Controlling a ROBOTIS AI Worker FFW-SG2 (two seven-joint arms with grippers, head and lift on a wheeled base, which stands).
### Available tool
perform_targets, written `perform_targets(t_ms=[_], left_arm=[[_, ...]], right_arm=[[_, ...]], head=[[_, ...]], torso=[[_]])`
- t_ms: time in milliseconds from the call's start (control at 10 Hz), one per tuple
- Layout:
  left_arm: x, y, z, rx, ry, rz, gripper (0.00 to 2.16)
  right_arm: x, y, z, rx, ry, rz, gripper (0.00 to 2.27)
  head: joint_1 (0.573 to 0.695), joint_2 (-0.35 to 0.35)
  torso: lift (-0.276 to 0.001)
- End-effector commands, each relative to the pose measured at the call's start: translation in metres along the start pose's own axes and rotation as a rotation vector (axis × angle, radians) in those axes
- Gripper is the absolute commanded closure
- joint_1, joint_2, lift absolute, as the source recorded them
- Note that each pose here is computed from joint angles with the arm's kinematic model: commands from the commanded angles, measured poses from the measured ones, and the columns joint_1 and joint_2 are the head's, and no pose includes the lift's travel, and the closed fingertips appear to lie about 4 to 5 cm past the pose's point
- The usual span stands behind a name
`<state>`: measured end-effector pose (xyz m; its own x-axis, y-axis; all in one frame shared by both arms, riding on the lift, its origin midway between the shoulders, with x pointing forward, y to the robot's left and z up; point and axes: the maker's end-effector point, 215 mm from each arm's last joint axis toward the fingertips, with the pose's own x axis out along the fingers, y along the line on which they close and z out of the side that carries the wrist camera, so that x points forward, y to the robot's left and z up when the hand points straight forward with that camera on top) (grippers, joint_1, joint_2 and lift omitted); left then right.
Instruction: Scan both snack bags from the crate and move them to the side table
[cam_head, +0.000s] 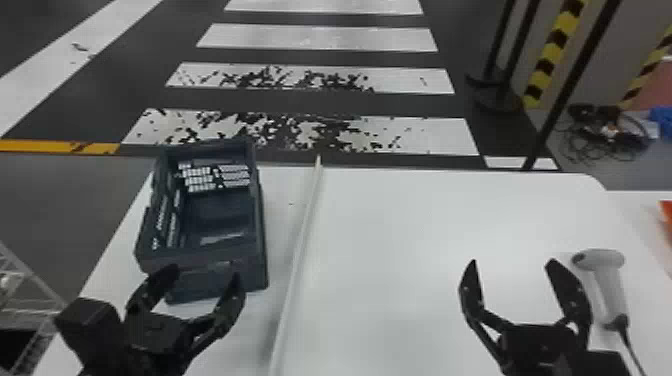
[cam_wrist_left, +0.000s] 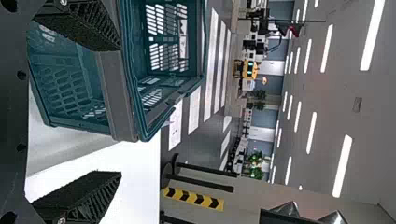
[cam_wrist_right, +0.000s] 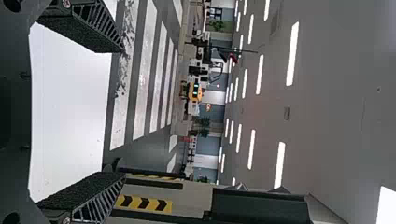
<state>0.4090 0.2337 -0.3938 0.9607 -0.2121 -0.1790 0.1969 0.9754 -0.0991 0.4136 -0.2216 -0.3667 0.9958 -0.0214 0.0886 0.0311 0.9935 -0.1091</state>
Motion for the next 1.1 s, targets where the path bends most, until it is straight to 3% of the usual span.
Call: perform_targets(t_ms=[0,1000], left_arm=[[0.0,0.002,-0.001,0.004,0.002,0.002,0.04],[0.001,0.005,0.003,0.001,-0.001,0.001,0.07]], right_arm=[[0.003,0.0,-0.003,-0.006,0.012,0.001,0.05],[0.012,0.011,-0.014,-0.012,0.073,0.016,0.05]], head=[[0.695,0.016],[0.695,0.03]], torso=[[-0.099],[-0.099]])
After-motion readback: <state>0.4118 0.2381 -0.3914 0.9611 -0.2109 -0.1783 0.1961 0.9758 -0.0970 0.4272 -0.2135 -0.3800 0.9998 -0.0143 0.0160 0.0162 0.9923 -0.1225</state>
